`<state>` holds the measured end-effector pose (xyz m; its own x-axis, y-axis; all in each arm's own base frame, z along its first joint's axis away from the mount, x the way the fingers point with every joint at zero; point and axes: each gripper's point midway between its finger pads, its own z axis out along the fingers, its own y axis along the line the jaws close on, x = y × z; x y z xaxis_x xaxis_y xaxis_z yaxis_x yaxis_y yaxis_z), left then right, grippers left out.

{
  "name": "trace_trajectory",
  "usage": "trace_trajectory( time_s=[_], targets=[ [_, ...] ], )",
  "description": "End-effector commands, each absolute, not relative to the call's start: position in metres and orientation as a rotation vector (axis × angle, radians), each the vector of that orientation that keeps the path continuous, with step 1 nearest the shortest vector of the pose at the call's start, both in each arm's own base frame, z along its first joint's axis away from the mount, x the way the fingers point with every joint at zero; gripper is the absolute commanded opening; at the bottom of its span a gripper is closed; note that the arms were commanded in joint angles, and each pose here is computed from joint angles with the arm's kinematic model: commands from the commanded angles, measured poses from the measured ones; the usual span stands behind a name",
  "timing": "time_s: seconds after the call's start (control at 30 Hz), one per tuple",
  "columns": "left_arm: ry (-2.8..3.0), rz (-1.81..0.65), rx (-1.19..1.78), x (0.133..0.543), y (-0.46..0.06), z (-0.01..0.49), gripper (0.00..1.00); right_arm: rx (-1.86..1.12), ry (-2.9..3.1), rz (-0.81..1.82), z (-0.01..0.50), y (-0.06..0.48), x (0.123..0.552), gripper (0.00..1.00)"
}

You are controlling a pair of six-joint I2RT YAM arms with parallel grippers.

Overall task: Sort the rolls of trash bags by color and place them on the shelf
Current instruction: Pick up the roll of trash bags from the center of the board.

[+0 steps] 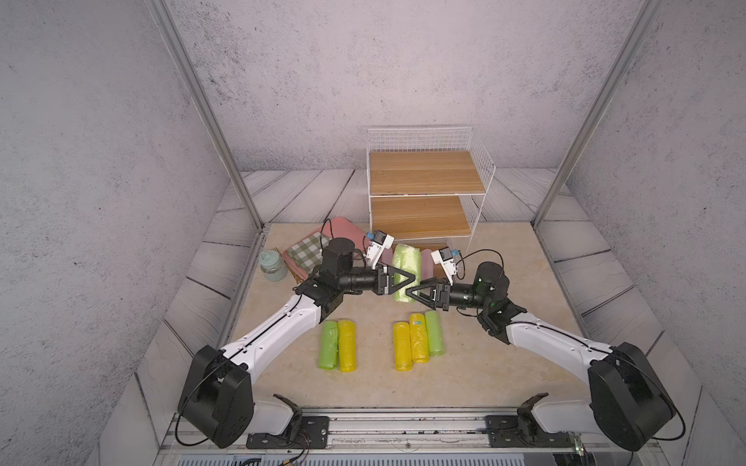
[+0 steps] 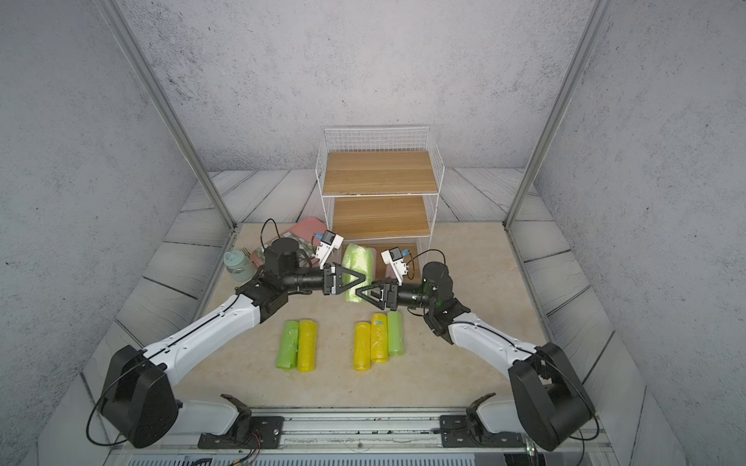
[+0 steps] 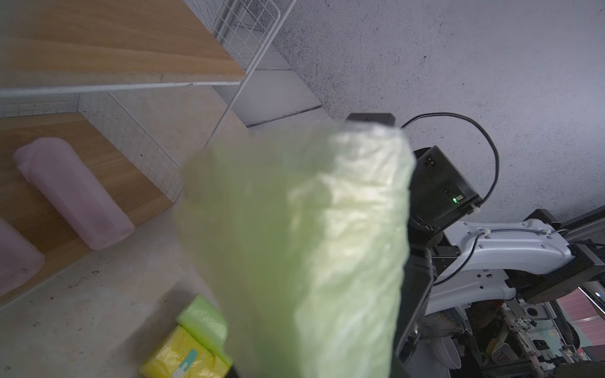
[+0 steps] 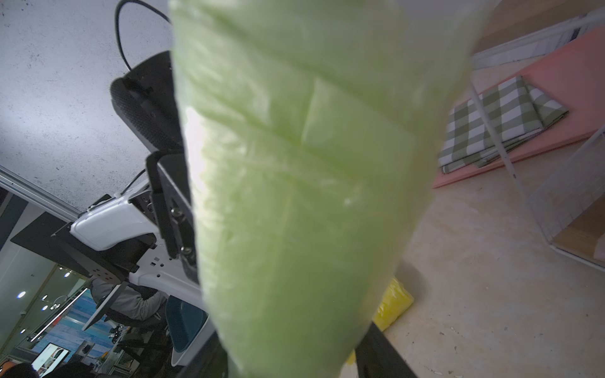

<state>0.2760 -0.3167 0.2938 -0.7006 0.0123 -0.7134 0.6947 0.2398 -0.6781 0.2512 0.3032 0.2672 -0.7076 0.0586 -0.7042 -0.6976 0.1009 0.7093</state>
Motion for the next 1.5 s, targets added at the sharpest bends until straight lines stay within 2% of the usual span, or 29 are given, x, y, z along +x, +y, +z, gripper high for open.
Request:
trace_trajectory(
  time_s=[0.0,0.3,0.4,0.43,0.63,0.83,1.07,1.1,1.47],
  targets=[
    [1.836,-1.51,0.68,0.278,-0.317,0.314,0.0,-0.653,1.77,1.683,0.275,0.308,0.253,0.52],
    [1.85,-1.484,0.678,0.28,-0.316,0.309,0.0,-0.653,1.808,1.685,0.275,0.308,0.251,0.18],
    [1.853,-1.458,0.678,0.28,-0.314,0.309,0.12,-0.652,1.827,1.661,0.273,0.306,0.249,0.01],
    [1.856,-1.446,0.672,0.281,-0.313,0.309,0.17,-0.654,1.828,1.651,0.274,0.305,0.249,0.0],
    [1.852,-1.397,0.658,0.279,-0.305,0.31,0.55,-0.652,1.845,1.551,0.279,0.297,0.249,0.0],
    [1.837,-1.365,0.638,0.278,-0.294,0.314,0.75,-0.634,1.867,1.516,0.288,0.29,0.253,0.0],
    [1.842,-1.286,0.616,0.272,-0.277,0.315,0.92,-0.63,1.913,1.442,0.297,0.285,0.263,0.0],
    [1.849,-1.27,0.61,0.271,-0.273,0.312,0.97,-0.623,1.917,1.422,0.298,0.283,0.266,0.0],
    [1.882,-1.089,0.535,0.263,-0.234,0.302,0.97,-0.439,2.008,1.275,0.309,0.286,0.329,0.0]
  ],
)
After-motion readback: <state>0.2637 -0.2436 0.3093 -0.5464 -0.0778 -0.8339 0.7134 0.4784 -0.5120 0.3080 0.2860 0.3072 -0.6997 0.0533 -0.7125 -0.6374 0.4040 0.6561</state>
